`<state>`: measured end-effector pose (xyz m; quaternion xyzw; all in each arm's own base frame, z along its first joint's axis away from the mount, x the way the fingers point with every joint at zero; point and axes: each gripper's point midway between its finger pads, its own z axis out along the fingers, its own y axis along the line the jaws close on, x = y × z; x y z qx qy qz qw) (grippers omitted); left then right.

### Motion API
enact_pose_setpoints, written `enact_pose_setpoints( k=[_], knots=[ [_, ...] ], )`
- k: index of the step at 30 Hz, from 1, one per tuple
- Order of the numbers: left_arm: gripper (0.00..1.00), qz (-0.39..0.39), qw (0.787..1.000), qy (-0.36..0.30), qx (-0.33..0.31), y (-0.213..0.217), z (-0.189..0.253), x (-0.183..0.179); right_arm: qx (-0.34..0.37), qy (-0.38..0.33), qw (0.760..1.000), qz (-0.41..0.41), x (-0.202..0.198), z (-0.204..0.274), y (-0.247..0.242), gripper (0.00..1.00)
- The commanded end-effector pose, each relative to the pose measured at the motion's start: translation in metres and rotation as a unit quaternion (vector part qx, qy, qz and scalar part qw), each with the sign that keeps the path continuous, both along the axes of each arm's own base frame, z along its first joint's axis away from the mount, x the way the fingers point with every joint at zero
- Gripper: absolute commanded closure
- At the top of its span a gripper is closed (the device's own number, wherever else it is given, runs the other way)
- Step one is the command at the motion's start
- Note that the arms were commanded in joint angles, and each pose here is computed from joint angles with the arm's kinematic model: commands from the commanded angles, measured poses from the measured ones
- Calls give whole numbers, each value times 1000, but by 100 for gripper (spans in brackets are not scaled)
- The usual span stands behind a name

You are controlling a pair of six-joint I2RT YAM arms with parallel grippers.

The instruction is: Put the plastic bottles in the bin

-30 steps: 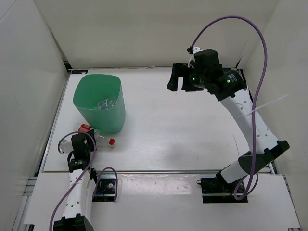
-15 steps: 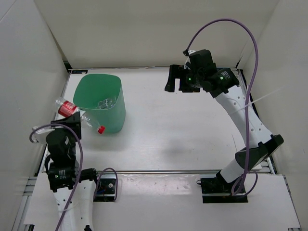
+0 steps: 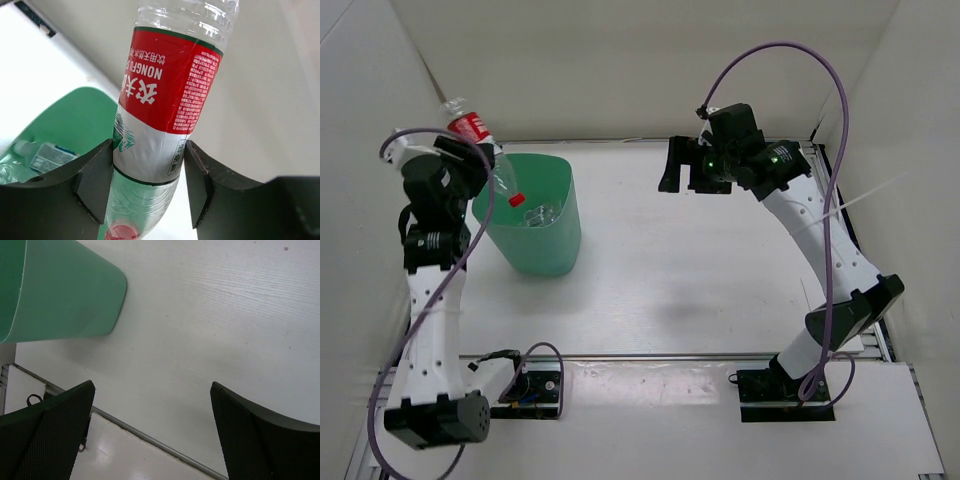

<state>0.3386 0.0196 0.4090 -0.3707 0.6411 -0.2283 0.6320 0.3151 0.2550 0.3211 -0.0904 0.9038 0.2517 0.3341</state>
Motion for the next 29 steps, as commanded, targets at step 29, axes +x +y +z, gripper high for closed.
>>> enact_pose_setpoints(
  k=[29],
  knots=[
    [0,254,899,256,249,94,-172,-175,53,65,996,-35,-37,-1,-39,0]
  ],
)
